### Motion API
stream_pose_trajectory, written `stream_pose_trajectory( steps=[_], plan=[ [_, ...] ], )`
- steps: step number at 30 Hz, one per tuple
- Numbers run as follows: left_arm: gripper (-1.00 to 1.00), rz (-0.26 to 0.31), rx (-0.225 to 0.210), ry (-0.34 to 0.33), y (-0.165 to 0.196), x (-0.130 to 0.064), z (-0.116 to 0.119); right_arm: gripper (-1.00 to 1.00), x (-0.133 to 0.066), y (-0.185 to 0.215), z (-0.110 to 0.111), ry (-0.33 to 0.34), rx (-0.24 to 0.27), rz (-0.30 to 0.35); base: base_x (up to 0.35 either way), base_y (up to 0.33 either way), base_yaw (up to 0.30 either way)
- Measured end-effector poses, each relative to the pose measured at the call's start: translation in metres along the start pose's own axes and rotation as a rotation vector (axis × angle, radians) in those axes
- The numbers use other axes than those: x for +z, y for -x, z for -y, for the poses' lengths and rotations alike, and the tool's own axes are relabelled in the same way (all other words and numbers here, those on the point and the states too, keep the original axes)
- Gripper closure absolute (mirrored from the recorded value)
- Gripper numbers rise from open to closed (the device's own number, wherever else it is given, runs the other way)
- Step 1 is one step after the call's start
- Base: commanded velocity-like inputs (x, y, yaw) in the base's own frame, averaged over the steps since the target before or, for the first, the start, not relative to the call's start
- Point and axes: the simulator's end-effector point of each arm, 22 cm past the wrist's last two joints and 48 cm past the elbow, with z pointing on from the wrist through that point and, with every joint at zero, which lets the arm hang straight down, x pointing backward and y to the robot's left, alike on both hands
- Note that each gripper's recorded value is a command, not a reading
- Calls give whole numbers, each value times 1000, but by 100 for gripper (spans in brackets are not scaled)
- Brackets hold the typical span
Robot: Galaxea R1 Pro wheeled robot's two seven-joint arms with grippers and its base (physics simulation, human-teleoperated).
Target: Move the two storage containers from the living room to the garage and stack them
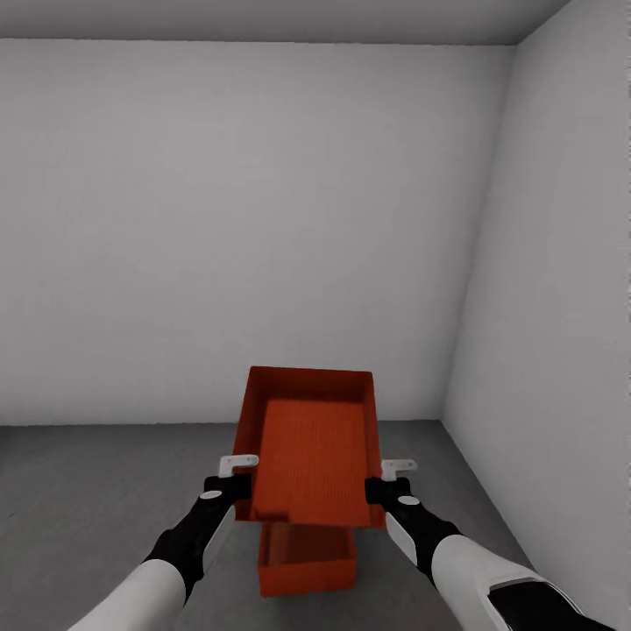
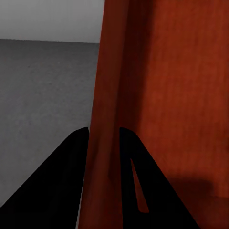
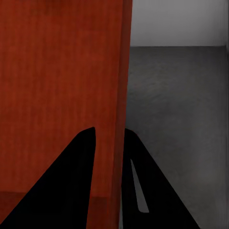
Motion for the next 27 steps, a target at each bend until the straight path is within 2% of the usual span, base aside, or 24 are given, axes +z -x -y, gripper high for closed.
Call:
stream_pose_trajectory(
  steps=[27],
  plan=[
    [100, 2, 1, 0, 1, 0, 0, 100, 0, 1, 0, 0, 1, 2, 3, 1, -5]
  ],
)
